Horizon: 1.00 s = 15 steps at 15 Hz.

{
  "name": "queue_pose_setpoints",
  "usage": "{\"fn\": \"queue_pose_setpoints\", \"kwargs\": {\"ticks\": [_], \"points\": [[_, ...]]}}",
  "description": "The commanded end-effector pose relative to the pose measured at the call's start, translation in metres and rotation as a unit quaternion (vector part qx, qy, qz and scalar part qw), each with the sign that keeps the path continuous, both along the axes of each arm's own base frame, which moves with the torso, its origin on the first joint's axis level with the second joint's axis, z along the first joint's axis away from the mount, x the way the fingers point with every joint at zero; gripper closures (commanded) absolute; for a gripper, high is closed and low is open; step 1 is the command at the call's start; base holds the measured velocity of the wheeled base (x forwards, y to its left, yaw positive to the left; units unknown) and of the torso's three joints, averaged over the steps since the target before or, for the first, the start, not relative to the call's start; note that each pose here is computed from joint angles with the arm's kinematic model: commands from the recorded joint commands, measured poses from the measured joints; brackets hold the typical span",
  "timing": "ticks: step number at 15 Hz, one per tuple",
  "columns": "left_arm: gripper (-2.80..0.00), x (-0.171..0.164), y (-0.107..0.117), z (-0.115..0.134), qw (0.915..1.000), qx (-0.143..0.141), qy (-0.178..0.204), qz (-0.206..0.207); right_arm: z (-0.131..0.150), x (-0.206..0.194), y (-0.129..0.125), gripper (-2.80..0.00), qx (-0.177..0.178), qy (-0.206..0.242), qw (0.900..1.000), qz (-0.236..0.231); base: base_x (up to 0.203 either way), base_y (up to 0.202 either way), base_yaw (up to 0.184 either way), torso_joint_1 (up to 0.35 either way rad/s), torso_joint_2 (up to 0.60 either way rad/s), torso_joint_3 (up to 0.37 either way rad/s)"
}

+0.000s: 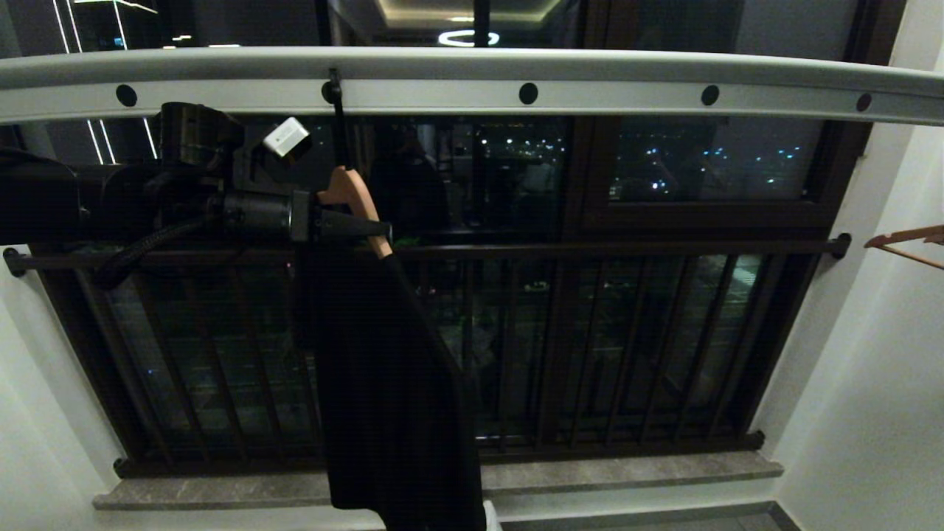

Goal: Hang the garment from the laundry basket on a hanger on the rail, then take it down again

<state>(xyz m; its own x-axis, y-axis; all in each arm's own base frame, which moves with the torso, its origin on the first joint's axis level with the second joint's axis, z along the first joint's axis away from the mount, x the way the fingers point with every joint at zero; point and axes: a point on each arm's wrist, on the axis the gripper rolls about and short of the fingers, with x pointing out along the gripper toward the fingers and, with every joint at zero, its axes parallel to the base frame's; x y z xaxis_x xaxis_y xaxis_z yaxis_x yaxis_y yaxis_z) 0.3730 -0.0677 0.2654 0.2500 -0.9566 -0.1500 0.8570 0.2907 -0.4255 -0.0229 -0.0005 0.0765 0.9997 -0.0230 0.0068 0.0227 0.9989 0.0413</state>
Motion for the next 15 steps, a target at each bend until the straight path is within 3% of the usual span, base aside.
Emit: {"fn": "queue_pose_setpoints", "kwargs": {"ticks": [1, 8, 15], "points": [[0.00, 0.005, 0.000, -0.003, 1.0000, -0.001, 0.002, -0.002, 0.000, 0.000, 0.000, 0.00, 0.000, 0.000, 1.000, 0.000, 0.000, 0.000, 0.000, 0.000, 0.00, 0.000], [0.00, 0.014, 0.001, -0.006, 1.0000, -0.001, 0.000, 0.001, 0.000, 0.000, 0.000, 0.00, 0.000, 0.000, 1.000, 0.000, 0.000, 0.000, 0.000, 0.000, 0.00, 0.000], [0.00, 0.026, 0.018, -0.018, 0.9997, 0.000, 0.009, 0.021, 0.000, 0.000, 0.000, 0.00, 0.000, 0.000, 1.000, 0.000, 0.000, 0.000, 0.000, 0.000, 0.00, 0.000]]}}
